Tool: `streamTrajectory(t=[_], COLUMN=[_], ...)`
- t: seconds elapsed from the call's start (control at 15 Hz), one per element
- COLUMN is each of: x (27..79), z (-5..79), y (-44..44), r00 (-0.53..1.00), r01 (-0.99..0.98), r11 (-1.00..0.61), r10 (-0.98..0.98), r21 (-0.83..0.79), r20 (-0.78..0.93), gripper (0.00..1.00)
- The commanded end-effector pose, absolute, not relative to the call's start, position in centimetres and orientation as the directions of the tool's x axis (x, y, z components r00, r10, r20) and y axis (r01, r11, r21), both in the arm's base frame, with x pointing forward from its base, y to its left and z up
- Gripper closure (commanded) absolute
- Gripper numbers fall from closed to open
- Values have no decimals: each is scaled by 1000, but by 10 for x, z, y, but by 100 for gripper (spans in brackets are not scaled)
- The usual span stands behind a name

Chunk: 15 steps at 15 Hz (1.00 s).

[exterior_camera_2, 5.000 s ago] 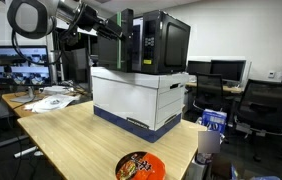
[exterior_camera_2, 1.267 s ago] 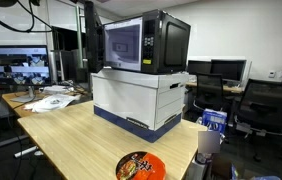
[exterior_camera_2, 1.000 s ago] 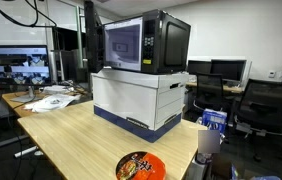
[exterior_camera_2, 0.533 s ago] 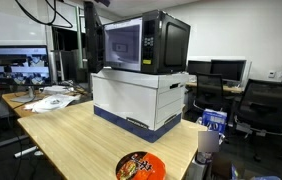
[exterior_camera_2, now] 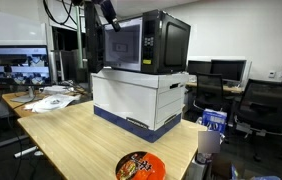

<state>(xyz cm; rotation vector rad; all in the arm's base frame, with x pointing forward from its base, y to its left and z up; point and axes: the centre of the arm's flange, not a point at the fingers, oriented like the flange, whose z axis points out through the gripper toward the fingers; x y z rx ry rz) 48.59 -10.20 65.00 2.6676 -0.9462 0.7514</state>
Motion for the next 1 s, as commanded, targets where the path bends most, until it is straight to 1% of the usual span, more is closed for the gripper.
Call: streamTrajectory(t=[0.0,0.07,0.33,0.67,0.8,0.93], x=[506,509,512,503,495,487], z=[663,663,661,660,660,662], y=[-106,-105,-104,-99,-94,-86], r00=[763,787,866,909,918,933], r01=[-569,-554,-489,-399,-355,-313], r11=[-822,-833,-872,-917,-934,-948], r10=[-526,-523,-487,-393,-341,-293], r21=[4,2,-11,-13,-33,-66], r20=[376,327,113,-142,-202,-209], gripper=[98,100,100,100,100,100])
